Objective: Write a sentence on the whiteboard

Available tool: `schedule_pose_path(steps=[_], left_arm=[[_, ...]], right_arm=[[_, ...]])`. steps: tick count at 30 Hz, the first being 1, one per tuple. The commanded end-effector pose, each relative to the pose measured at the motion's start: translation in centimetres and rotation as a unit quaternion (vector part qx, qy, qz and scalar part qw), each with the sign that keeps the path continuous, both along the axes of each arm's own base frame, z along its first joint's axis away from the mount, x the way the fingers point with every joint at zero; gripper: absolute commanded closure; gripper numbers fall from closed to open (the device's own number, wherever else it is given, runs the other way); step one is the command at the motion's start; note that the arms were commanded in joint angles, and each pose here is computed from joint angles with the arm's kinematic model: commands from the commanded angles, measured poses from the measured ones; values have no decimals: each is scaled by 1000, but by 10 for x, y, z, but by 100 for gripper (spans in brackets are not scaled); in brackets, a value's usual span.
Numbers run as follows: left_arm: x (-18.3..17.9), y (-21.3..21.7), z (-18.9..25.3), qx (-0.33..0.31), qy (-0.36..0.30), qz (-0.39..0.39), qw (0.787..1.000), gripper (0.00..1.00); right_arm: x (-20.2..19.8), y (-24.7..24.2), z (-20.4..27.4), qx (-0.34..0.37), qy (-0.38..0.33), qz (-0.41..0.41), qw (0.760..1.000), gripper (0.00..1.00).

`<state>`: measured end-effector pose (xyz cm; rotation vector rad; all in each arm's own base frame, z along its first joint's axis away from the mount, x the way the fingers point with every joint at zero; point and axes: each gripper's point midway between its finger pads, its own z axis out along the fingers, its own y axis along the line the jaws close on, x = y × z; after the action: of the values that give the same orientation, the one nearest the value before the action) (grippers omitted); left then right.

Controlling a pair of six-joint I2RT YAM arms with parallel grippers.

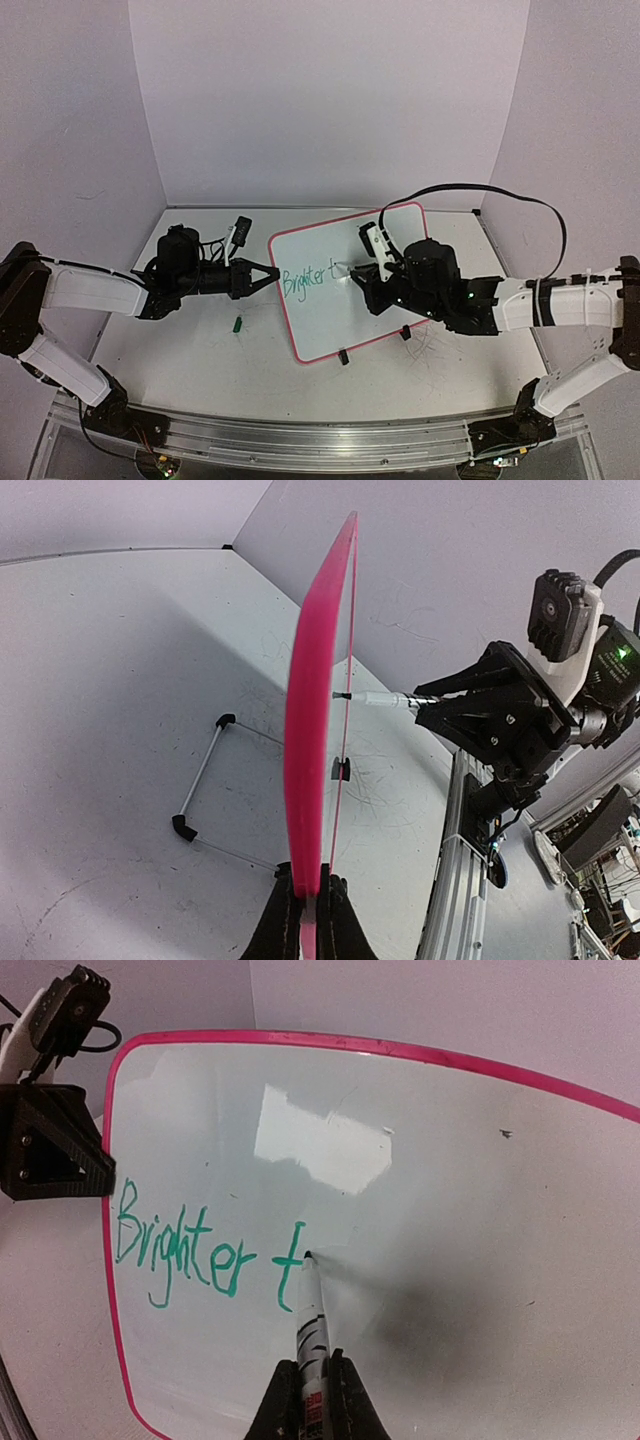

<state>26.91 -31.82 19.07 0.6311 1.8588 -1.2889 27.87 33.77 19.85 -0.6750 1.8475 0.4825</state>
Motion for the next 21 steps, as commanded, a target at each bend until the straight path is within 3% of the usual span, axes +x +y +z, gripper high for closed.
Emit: schedule_pose_path(steps=[1,21], left_arm=[[4,-1,26,-12,-39,2,999,100],[5,-1,27,-12,-37,3,999,100]], right_arm=[[10,1,9,9,-5,-23,1000,100],[-3,1,14,26,2,4,1000,100]])
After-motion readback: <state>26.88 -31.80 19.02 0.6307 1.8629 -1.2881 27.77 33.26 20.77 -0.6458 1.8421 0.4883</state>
